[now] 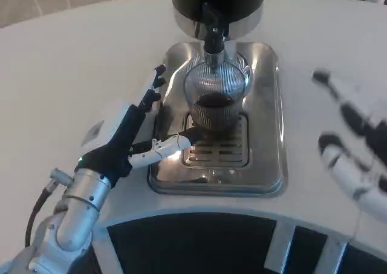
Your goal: Grasp the cup under the faucet to collect the drink, then remove the cup.
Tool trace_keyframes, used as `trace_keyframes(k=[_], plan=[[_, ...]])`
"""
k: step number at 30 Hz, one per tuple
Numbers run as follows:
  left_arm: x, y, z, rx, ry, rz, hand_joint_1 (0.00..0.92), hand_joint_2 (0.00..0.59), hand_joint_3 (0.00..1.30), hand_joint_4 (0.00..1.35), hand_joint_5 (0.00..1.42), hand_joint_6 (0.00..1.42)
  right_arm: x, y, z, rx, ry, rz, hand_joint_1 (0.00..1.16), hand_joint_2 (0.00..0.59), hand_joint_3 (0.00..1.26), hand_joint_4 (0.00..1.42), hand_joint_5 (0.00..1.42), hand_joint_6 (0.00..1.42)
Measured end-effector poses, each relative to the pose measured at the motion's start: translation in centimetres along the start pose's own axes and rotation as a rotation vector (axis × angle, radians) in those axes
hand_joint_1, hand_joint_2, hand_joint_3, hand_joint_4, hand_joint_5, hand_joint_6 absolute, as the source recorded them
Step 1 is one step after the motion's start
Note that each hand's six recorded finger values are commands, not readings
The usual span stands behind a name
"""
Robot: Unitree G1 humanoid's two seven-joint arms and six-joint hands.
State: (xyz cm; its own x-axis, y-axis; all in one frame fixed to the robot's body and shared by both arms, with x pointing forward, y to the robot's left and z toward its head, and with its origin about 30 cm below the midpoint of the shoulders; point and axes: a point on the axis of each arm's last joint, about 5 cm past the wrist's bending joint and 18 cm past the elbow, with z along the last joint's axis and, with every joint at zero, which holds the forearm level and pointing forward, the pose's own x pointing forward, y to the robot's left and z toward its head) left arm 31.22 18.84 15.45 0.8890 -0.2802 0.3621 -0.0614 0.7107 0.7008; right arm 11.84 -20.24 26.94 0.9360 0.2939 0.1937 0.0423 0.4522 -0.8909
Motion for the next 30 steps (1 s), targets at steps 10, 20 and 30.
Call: trace_keyframes(k=[10,20,30], plan=[[0.6,0.1,-0.09,-0.008,0.017,-0.002,0.239,0.050,0.00,0.00,0.11,0.23,-2.0,1.82,-0.30,0.003,0.053,0.077,0.00,0.586,0.00,0.00,0.00,0.00],[1.3,-0.4,0.35,-0.048,-0.010,0.002,0.298,0.060,0.00,0.00,0.17,0.31,-2.6,2.89,-0.10,0.029,0.080,0.138,0.00,0.586,0.00,0.00,0.00,0.00],[1.5,-0.3,0.62,-0.093,-0.072,0.039,0.314,0.057,0.00,0.00,0.24,0.38,-2.8,4.26,0.61,0.061,0.093,0.183,0.00,0.586,0.00,0.00,0.00,0.00]])
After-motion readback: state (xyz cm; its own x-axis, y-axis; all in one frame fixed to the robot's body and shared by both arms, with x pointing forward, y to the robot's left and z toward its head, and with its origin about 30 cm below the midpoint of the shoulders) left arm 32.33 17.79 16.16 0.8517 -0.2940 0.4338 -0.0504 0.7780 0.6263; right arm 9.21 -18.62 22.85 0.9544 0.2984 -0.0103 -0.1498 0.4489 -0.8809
